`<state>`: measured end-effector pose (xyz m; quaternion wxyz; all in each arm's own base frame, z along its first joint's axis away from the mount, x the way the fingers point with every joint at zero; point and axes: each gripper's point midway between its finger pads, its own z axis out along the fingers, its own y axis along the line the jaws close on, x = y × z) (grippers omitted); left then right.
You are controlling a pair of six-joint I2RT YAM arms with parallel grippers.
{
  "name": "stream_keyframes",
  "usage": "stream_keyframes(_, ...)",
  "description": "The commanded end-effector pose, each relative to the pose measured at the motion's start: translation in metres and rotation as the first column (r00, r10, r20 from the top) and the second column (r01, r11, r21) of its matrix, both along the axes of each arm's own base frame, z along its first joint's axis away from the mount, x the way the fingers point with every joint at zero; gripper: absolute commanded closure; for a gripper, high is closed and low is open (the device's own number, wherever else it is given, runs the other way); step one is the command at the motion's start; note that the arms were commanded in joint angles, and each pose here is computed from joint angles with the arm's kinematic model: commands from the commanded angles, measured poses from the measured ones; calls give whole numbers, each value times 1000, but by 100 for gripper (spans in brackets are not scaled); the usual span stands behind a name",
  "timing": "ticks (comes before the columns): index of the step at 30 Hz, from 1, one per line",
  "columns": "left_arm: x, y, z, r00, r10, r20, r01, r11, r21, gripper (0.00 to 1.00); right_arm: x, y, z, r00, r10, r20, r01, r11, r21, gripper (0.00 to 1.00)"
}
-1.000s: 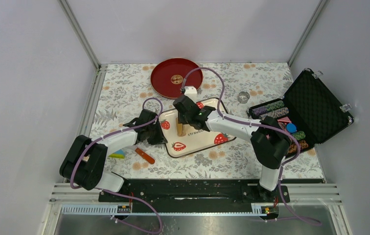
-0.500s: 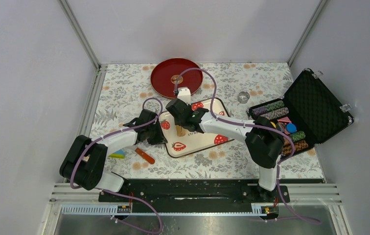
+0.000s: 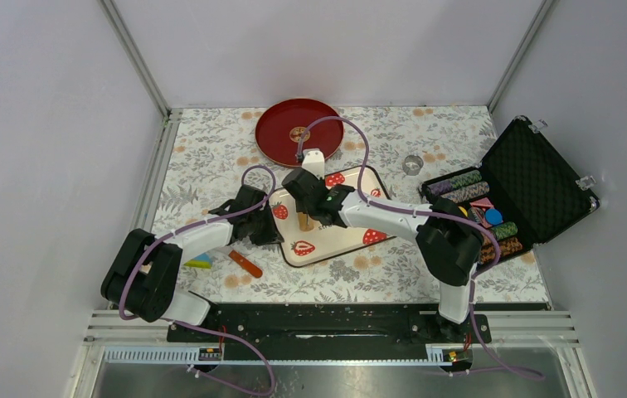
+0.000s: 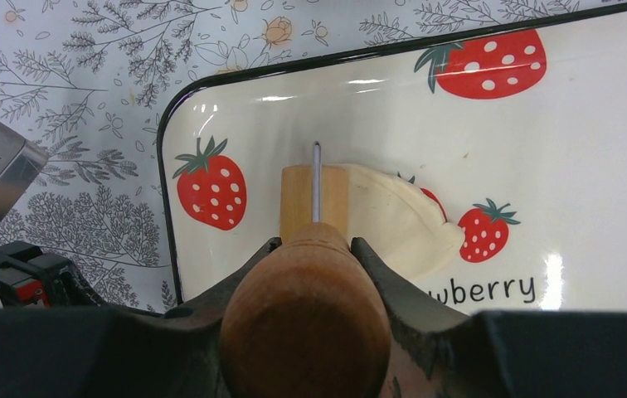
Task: Roll out the dumpling wrappers from the dough
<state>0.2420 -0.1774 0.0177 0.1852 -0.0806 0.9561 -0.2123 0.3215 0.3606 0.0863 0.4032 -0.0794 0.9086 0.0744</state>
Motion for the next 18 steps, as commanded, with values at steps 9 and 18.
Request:
stream_keyframes(9,-23,14,-20,996,-50,-72,56,995,86,100,-93,-24,-117,903,-87,-421,26,988,-150,100)
stream_keyframes(18,-23,14,-20,996,-48,-72,54,995,86,100,-91,-40,-126,895,-187,-406,88,964,-251,100)
